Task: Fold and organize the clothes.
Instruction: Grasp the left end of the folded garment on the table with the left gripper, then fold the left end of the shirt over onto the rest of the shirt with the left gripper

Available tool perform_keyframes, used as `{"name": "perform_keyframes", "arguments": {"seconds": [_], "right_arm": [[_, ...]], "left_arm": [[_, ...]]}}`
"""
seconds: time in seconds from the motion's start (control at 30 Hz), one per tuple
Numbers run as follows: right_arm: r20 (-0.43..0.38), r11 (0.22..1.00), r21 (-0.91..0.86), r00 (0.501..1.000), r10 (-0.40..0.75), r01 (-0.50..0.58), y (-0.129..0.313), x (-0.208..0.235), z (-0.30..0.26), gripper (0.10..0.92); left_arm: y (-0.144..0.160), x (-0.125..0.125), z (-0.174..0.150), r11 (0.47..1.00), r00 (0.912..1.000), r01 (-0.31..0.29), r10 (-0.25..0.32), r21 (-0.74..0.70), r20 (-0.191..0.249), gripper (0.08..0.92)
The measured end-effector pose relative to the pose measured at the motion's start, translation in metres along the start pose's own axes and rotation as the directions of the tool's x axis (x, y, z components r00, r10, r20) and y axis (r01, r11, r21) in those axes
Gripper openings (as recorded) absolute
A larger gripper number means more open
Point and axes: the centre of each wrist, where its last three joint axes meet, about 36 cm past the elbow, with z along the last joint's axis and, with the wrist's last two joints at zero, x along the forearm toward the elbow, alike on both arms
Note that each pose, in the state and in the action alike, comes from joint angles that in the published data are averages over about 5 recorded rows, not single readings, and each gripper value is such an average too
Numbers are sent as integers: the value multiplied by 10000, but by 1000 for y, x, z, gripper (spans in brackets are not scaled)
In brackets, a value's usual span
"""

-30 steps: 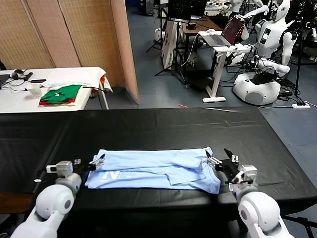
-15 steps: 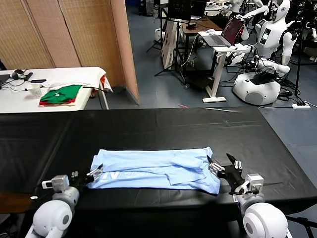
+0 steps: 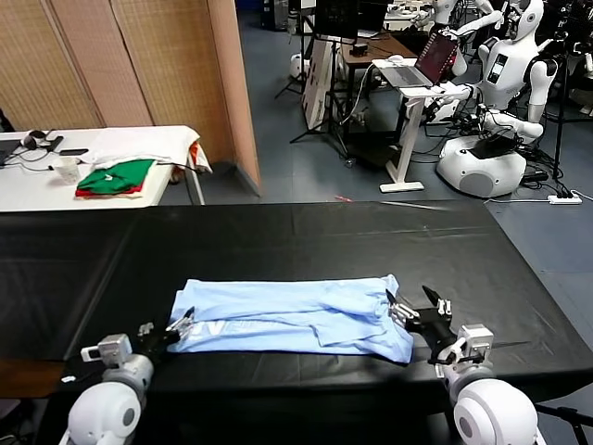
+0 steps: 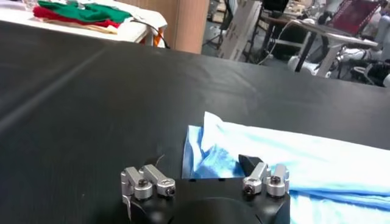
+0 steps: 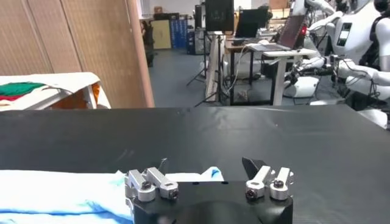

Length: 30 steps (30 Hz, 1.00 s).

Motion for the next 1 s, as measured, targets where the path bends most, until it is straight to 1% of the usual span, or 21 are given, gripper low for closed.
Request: {"name": "perform_keyframes", "arguments": {"seconds": [0.17, 0.2, 0.27, 0.3, 0.37, 0.47, 0.53, 0.6, 0.7, 0.8, 0.9, 1.0], "right_arm": [[25, 10000, -52, 10000, -17, 17, 1, -1, 0, 907], [29, 10000, -59, 10000, -21, 21, 1, -1, 0, 907], [39, 10000, -69, 10000, -27, 28, 1, -1, 0, 907], [47, 10000, -71, 10000, -27, 28, 1, -1, 0, 907], [74, 10000, -72, 10000, -24, 25, 1, 0, 0, 907], [121, 10000, -73, 9999, -15, 16, 1, 0, -1, 907], [141, 10000, -79, 9999, -12, 13, 2, 1, -2, 907], [152, 10000, -93, 9999, -13, 14, 2, 1, -2, 907], [167, 9999, -132, 9999, -10, 12, 2, 1, -2, 907], [174, 9998, -196, 9998, -3, 6, 3, 1, -1, 907], [173, 9996, -295, 9998, 21, -16, 4, 1, 1, 907], [233, 9992, -400, 9997, 87, -78, 5, 2, 3, 907]], "left_arm": [[-1, 0, 1, 10000, 10000, -1, 1, -18, -3, 278], [-1, 0, 1, 10000, 10000, 2, -2, -38, -6, 225], [-1, -1, 1, 9999, 10000, 20, -20, -117, -6, 171], [-1, -1, 1, 9998, 10000, 39, -39, -185, -4, 165], [-2, -1, 0, 9990, 9999, 106, -105, -432, 23, 178], [-1, 2, -2, 9938, 9996, 274, -260, -1076, 143, 176], [-1, 5, -4, 9855, 9988, 417, -369, -1648, 319, 175], [1, 9, -8, 9701, 9969, 611, -476, -2347, 627, 175], [6, 16, -13, 9322, 9909, 982, -591, -3484, 1211, 175], [17, 22, -16, 8787, 9824, 1502, -813, -4531, 1680, 175], [31, 29, -22, 8293, 9746, 1961, -1061, -5232, 1971, 175], [37, 34, -31, 8190, 9716, 2083, -1105, -5346, 2092, 175]]}}
